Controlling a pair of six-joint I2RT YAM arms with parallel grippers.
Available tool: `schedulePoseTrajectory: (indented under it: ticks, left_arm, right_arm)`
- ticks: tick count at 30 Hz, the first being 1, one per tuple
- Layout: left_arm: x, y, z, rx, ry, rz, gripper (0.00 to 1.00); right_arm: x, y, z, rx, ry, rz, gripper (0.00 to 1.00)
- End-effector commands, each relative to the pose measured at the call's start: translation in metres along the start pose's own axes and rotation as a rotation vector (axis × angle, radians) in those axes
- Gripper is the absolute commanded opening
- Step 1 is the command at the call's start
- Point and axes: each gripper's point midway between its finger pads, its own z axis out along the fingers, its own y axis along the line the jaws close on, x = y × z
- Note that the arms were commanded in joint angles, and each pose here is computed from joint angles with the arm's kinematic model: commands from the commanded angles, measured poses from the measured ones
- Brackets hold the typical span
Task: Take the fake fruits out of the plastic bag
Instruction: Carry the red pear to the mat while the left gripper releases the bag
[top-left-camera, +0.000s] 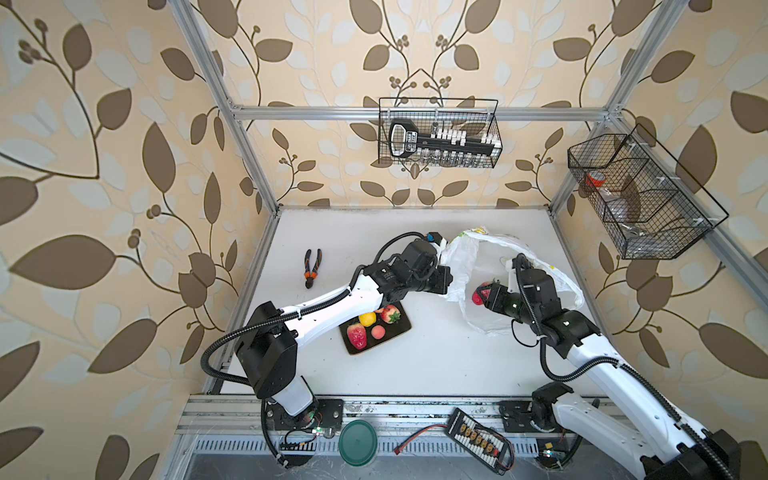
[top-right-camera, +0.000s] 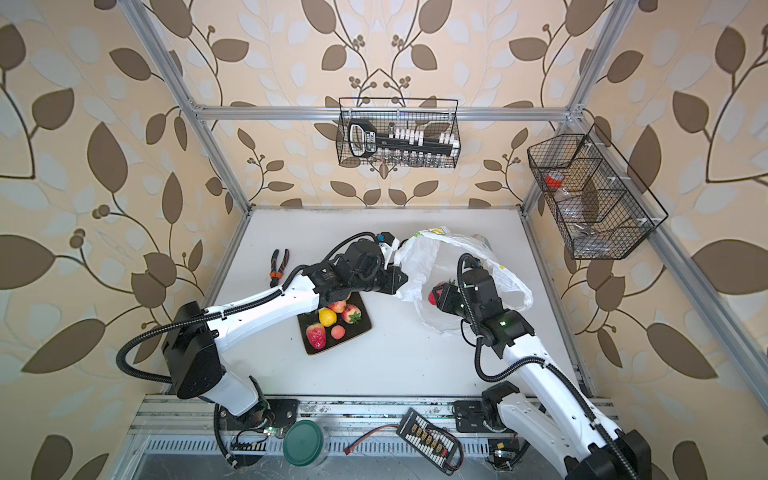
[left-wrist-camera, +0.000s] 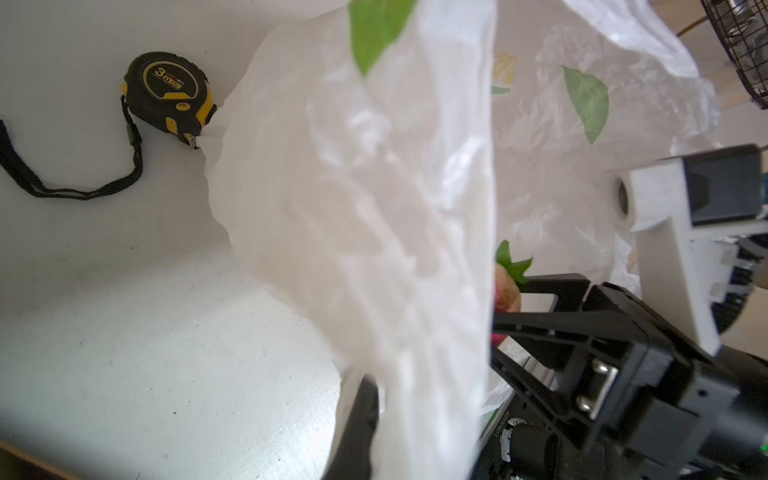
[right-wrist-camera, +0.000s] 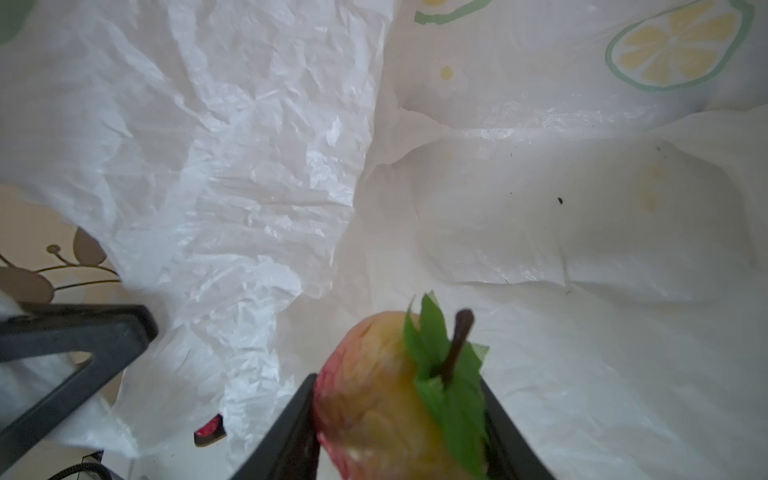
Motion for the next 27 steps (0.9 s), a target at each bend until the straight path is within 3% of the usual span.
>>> schedulePoseTrajectory:
  ticks: [1,6,9,16,23,27]
  left_arm:
    - [-0.020,-0.021,-0.022,0.068,-0.063,0.024,0.30]
    - [-0.028,-0.039,-0.050,0.136,-0.112,0.071,0.67]
    - [-0.036,-0.051,-0.079,0.171,-0.158,0.106,0.80]
    - [-0.065,-0.032,-0.133,0.065,-0.276,0.083,0.86]
    - [-0.092,0.056,-0.185,-0.262,-0.437,-0.127,0.86]
    - [-0.092,0.096,-0.209,-0.404,-0.508,-0.217,0.86]
  right_arm:
    - [-0.006,0.005,-0.021,0.001,-0.008,-0.070,0.42]
    - [-0.025,0.027,-0.056,-0.097,-0.104,-0.173,0.41]
    - [-0.033,0.040,-0.077,-0.149,-0.148,-0.238,0.41]
    - [-0.051,0.082,-0.110,-0.301,-0.180,-0.348,0.40]
    - [-0.055,0.136,-0.115,-0.451,-0.161,-0.420,0.37]
    - [-0.033,0.185,-0.102,-0.503,-0.124,-0.535,0.37]
